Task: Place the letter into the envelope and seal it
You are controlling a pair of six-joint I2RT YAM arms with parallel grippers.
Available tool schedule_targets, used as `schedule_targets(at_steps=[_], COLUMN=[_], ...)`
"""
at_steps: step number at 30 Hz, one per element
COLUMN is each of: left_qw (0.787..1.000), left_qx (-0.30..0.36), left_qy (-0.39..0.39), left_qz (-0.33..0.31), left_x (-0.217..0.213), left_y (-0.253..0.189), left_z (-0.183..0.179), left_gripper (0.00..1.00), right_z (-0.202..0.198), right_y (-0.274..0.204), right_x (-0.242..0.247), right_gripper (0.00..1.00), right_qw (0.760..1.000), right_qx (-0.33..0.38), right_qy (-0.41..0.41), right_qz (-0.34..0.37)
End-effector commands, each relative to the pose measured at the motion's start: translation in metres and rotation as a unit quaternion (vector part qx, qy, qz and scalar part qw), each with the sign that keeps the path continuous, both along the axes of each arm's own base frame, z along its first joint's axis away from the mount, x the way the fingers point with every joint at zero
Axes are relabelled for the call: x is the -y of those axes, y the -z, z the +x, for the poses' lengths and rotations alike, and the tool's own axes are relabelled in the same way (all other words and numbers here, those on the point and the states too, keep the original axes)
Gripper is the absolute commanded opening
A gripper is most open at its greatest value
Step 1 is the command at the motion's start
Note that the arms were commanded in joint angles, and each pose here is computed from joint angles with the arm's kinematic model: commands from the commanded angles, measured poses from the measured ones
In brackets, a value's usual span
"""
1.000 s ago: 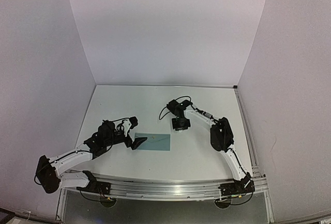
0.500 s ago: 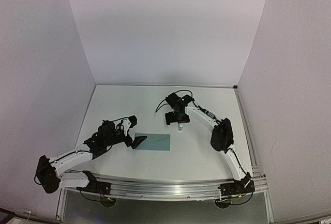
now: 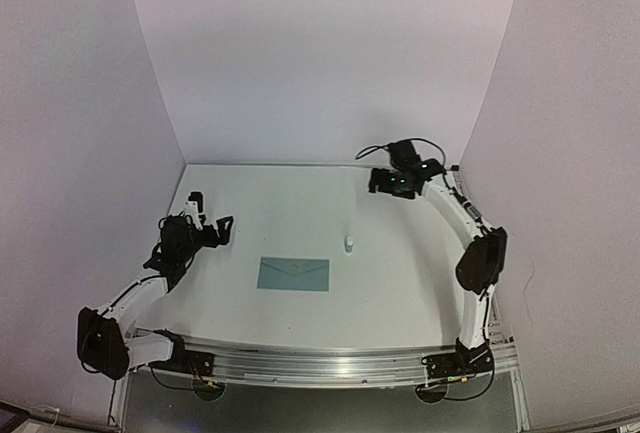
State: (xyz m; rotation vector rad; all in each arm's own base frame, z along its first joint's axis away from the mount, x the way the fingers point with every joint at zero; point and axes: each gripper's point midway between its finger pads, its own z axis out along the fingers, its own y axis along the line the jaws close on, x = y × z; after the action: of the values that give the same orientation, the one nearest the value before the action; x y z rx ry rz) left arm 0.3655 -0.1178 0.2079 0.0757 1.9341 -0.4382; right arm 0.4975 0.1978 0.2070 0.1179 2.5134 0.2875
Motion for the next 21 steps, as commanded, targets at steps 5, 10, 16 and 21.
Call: schedule_targets(at_steps=[5, 10, 16, 21], left_qw=[0.989, 0.986, 0.991, 0.983], left_qx=[-0.006, 0.006, -0.012, -0.036], left_qy=[-0.143, -0.164, -0.129, -0.182], left_qz=[-0.022, -0.019, 0.014, 0.017], left_x=[-0.110, -0.143, -0.140, -0.161], left_y=[0.028, 0.037, 0.053, 0.060], left_z=[-0.003, -0.024, -0.045, -0.053], left_gripper=[1.00, 1.00, 1.00, 1.00], right_z=[-0.056, -0.112, -0.171, -0.204], right_y=[0.008, 0.019, 0.016, 0.038], right_x=[0.119, 0.138, 0.154, 0.170], right_gripper=[0.96, 0.97, 0.98, 0.98], right_qw=[0.994, 0.982, 0.948, 0.933], right_qx=[0.091, 0.182, 0.315, 0.351], right_qy=[0.065, 0.047, 0.031, 0.050], right_qz=[-0.010, -0.010, -0.036, -0.057])
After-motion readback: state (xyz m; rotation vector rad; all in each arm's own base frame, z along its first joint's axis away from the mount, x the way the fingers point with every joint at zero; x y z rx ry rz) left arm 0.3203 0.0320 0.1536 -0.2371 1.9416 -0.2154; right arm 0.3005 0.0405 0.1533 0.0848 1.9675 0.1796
